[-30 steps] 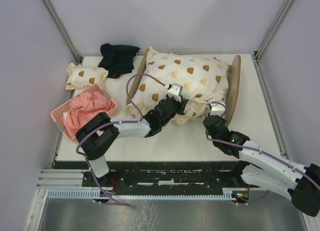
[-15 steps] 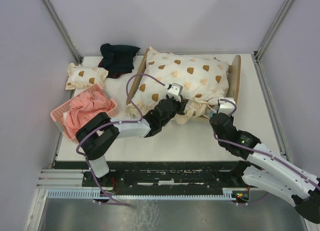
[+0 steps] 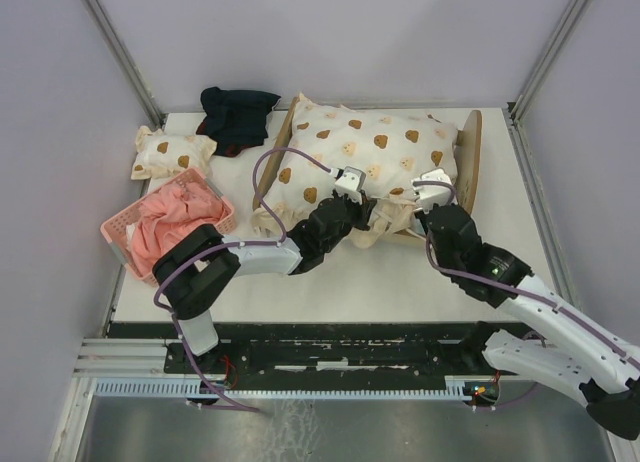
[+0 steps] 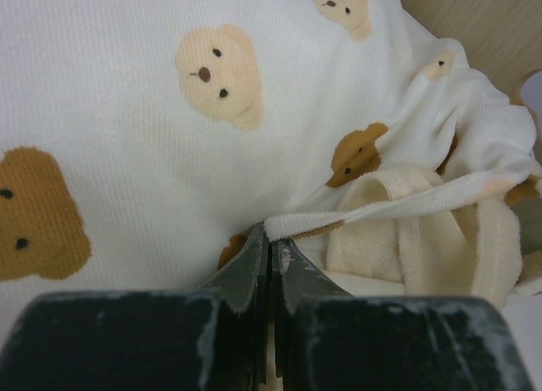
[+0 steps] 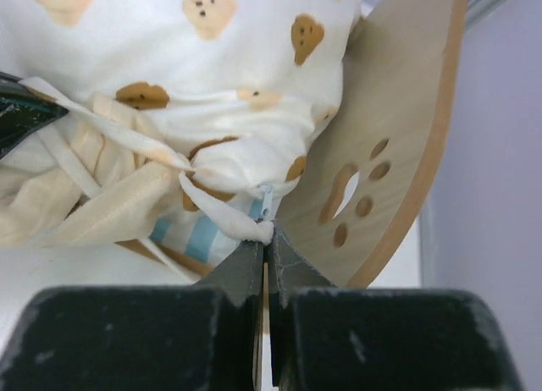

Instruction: Set up the pet bed

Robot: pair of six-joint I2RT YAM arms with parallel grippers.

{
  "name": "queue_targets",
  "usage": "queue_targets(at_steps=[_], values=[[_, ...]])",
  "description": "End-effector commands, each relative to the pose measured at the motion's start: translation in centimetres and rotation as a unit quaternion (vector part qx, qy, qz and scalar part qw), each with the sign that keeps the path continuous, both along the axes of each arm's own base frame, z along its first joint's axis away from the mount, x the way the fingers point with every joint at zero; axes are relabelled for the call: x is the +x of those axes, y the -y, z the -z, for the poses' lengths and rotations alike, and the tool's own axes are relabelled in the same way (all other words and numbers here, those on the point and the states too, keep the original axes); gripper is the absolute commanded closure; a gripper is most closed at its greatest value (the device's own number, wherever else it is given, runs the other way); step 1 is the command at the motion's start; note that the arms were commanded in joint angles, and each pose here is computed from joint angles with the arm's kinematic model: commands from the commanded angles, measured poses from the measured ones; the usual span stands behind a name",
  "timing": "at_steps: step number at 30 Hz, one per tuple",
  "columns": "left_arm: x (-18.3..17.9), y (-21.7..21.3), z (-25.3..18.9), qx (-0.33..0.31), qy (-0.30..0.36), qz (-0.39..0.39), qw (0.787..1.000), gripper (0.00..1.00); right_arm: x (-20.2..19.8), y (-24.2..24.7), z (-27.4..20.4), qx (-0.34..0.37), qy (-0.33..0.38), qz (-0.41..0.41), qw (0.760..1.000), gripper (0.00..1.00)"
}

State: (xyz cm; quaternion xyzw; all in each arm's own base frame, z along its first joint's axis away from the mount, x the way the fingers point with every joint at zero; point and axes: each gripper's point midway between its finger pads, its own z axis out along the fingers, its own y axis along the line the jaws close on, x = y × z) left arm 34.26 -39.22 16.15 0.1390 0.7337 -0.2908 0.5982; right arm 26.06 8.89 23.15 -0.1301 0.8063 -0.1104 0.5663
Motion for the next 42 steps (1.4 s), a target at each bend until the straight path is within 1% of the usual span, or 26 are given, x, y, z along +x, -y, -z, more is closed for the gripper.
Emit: queue_targets(at_steps=[1,5,9,14,19,22,24,27,29,34,39,42], values=[[0.6,-0.3,-0.1,-0.022,-0.006,-0.014,1.0,0.97,1.7,0.2,-5.2,-0.112,0.042,-0.031,0.992,0.98],[0.6,-0.3,0.1,-0.021,-0.009,-0.014,1.0,0.97,2.8,-0.1,-6.1,-0.224,0.041,-0.072,0.971,0.98],[0.6,-0.4,0.2,-0.02,-0.009,-0.014,1.0,0.97,3.5,-0.1,-7.0,-0.285,0.036,-0.083,0.954,0.98],[0.6,-0.3,0.3,-0.018,-0.009,-0.011,1.0,0.97,3.6,-0.1,-8.6,-0.331,0.045,-0.103,0.937,0.98],[0.5,-0.2,0.4,-0.017,-0.01,-0.01,1.0,0.97,3.2,-0.2,-9.6,-0.357,0.049,-0.135,0.923,0.98],[0.4,-0.3,0.2,-0.02,-0.008,-0.01,1.0,0.97,2.7,0.1,-8.4,-0.372,0.031,-0.149,0.916,0.98],[0.4,-0.4,0.1,-0.022,-0.006,-0.01,1.0,0.97,2.3,0.6,-6.9,-0.39,0.006,-0.155,0.908,0.98],[0.4,-0.5,-0.2,-0.023,-0.004,-0.011,1.0,0.97,1.7,1.2,-4.9,-0.383,-0.019,-0.149,0.911,0.98],[0.4,-0.5,-0.4,-0.026,-0.003,-0.01,1.0,0.97,1.4,1.3,-3.5,-0.366,-0.029,-0.145,0.919,0.98],[0.2,-0.4,-0.5,-0.031,-0.006,-0.006,0.999,0.97,1.6,1.6,-0.7,-0.346,-0.057,-0.122,0.928,0.91],[-0.1,-0.2,-0.7,-0.039,-0.01,0.0,0.999,0.97,2.5,2.4,1.0,-0.326,-0.073,-0.094,0.938,0.89],[-0.2,-0.2,-0.8,-0.043,-0.011,0.002,0.999,0.97,2.8,2.9,1.9,-0.304,-0.079,-0.079,0.946,0.83]])
